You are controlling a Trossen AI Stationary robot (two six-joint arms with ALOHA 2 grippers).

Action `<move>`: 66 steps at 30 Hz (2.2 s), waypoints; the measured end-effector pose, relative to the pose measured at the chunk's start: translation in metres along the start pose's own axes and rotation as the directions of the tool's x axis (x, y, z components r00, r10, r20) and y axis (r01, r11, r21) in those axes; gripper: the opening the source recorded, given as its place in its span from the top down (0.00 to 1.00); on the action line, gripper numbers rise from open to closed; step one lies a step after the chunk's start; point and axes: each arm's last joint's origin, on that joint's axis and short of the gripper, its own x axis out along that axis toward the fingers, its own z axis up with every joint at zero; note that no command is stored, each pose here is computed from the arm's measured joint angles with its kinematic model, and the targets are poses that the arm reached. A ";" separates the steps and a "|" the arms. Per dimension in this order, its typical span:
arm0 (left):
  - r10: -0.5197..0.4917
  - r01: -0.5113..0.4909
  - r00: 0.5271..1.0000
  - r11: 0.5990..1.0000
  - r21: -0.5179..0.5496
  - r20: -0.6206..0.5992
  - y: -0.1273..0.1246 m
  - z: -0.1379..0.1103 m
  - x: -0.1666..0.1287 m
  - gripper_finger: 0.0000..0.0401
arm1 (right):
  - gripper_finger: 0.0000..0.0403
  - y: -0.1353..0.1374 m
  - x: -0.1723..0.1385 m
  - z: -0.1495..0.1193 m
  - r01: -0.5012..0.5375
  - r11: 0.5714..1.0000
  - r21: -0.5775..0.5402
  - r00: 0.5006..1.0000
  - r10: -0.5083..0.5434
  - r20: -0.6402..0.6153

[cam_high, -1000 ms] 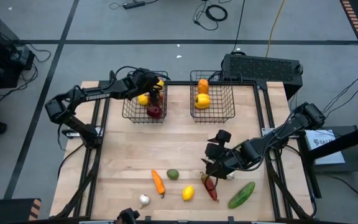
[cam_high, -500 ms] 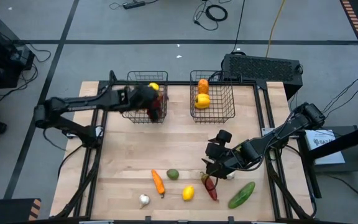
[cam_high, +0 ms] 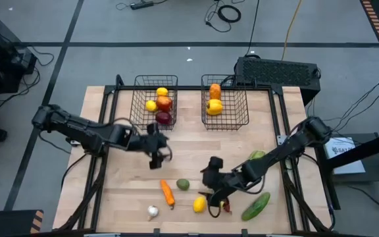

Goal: Sort produce into baskets
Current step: Put the green lime into the left mesh basket

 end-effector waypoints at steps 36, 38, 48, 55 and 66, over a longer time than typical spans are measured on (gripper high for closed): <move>-0.323 0.290 0.945 0.895 0.338 0.043 -0.101 -0.064 0.119 0.18 | 0.03 0.008 -0.017 -0.015 -0.083 0.996 0.035 0.983 0.087 -0.162; -0.346 0.320 0.938 0.889 0.326 0.023 -0.100 -0.066 0.122 0.18 | 0.03 0.007 -0.017 -0.015 -0.082 0.996 0.035 0.983 0.086 -0.163; -0.334 0.307 0.942 0.894 0.327 0.026 -0.098 -0.068 0.131 0.25 | 0.03 0.004 -0.017 -0.019 -0.042 0.996 0.076 0.976 0.057 -0.209; -0.324 0.296 0.946 0.895 0.333 0.029 -0.097 -0.067 0.131 0.42 | 0.03 0.001 -0.025 -0.037 0.077 0.973 0.216 0.924 0.012 -0.382; -0.267 0.224 0.961 0.896 0.383 0.065 -0.092 -0.058 0.117 0.48 | 0.03 0.045 -0.047 -0.057 0.041 0.901 0.433 0.942 0.110 -0.318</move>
